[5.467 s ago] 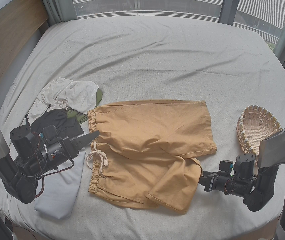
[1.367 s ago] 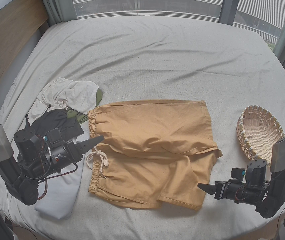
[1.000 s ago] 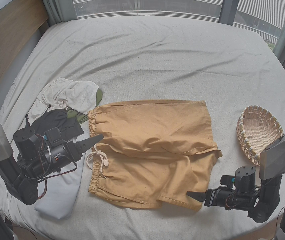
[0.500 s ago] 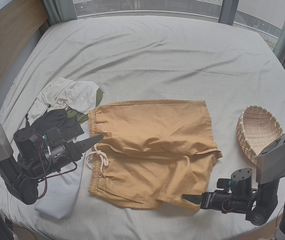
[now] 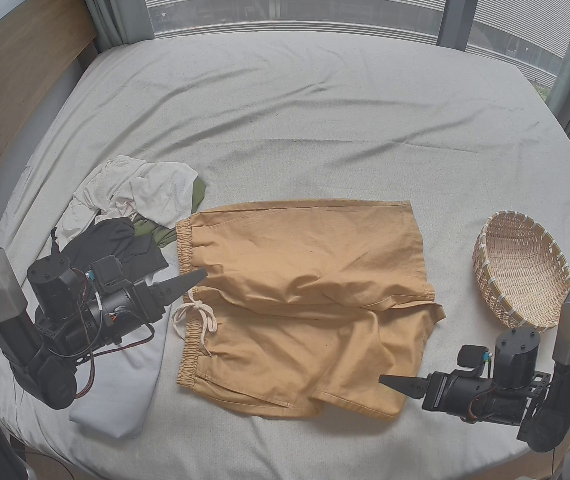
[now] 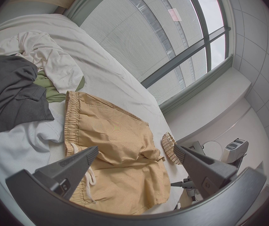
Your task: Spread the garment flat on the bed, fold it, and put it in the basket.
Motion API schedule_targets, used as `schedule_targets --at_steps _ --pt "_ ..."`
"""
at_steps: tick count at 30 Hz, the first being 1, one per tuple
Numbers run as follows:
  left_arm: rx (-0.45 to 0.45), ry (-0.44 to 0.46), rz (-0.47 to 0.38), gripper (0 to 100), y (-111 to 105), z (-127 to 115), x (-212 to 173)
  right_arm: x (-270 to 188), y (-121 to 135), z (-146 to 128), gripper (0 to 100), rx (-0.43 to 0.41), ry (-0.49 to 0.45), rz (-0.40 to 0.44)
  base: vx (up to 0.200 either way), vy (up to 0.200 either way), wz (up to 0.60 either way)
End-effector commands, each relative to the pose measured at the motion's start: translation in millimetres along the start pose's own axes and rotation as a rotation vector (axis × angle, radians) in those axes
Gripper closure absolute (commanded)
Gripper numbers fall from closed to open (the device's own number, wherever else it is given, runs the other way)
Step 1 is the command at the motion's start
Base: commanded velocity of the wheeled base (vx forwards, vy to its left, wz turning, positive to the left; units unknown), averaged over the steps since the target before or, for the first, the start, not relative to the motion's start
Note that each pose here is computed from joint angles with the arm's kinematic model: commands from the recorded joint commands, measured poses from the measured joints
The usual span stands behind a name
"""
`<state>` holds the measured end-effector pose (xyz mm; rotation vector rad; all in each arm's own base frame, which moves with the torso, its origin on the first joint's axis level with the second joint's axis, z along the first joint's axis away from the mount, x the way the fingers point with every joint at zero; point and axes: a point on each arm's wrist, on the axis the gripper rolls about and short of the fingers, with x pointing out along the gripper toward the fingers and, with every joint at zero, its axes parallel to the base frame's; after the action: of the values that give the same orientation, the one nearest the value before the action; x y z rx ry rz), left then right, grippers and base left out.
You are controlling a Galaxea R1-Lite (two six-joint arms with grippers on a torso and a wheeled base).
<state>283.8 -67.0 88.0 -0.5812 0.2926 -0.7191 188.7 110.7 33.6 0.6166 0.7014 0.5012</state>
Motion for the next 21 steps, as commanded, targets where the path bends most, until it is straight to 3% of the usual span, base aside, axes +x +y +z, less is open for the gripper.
schedule_targets --at_steps 1,9,21 --pt "-0.001 0.000 0.002 0 0 0 0 -13 1 7 0 0.010 -0.049 0.001 0.000 0.000 0.00" --pt "0.000 -0.001 0.001 0 0 0 0 10 -37 -3 0 0.017 0.028 -0.166 0.000 0.000 0.00" --pt "-0.002 0.000 0.004 0 1 0 0 34 -45 7 0 -0.008 -0.013 -0.159 0.000 0.000 0.00"
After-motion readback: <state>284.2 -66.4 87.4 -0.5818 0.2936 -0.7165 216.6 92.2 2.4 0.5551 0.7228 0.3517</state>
